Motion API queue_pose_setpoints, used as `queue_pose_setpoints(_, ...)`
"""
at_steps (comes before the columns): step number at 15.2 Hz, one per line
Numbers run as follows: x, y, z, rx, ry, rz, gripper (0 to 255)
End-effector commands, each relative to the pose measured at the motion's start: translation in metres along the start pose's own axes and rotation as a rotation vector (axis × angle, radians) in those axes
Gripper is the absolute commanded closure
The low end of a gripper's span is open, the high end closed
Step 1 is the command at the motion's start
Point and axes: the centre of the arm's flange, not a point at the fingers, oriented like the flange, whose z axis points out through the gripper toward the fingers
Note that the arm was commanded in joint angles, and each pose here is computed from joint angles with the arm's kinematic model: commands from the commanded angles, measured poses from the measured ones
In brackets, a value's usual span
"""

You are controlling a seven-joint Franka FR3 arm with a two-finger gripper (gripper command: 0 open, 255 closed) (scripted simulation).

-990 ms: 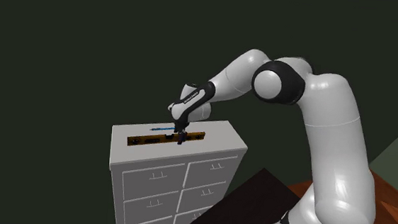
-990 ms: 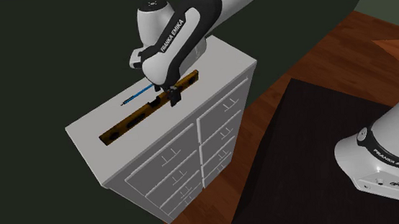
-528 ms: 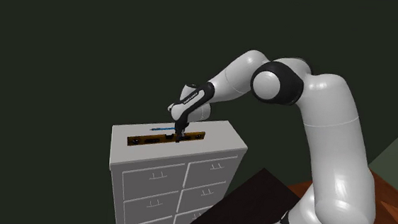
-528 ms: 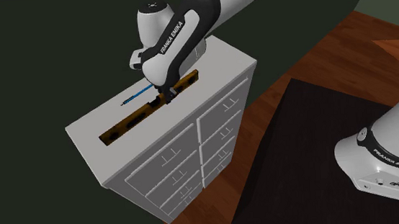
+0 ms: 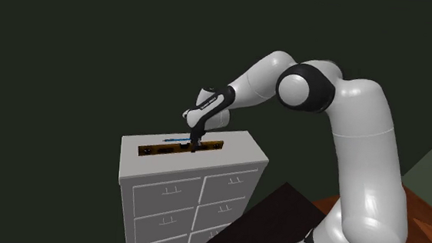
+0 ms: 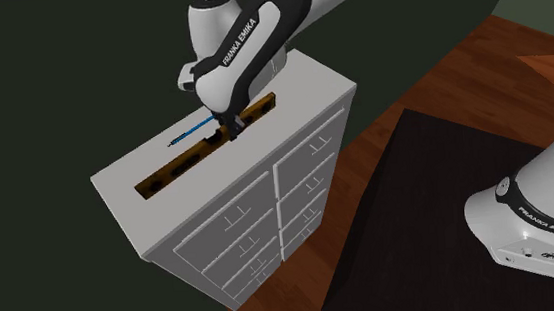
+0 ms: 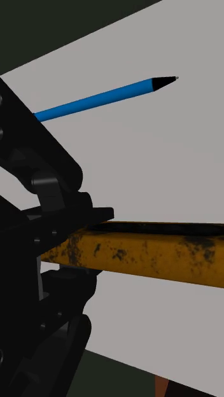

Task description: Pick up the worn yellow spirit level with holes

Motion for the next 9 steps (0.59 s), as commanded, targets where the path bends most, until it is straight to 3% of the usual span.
queue_pose_setpoints(1, 0.001, 0.001, -0.011, 0.0, 0.0, 0.0, 255)
queue_pose_setpoints(9, 0.004, 0.003, -0.053, 0.0, 0.0, 0.0, 255)
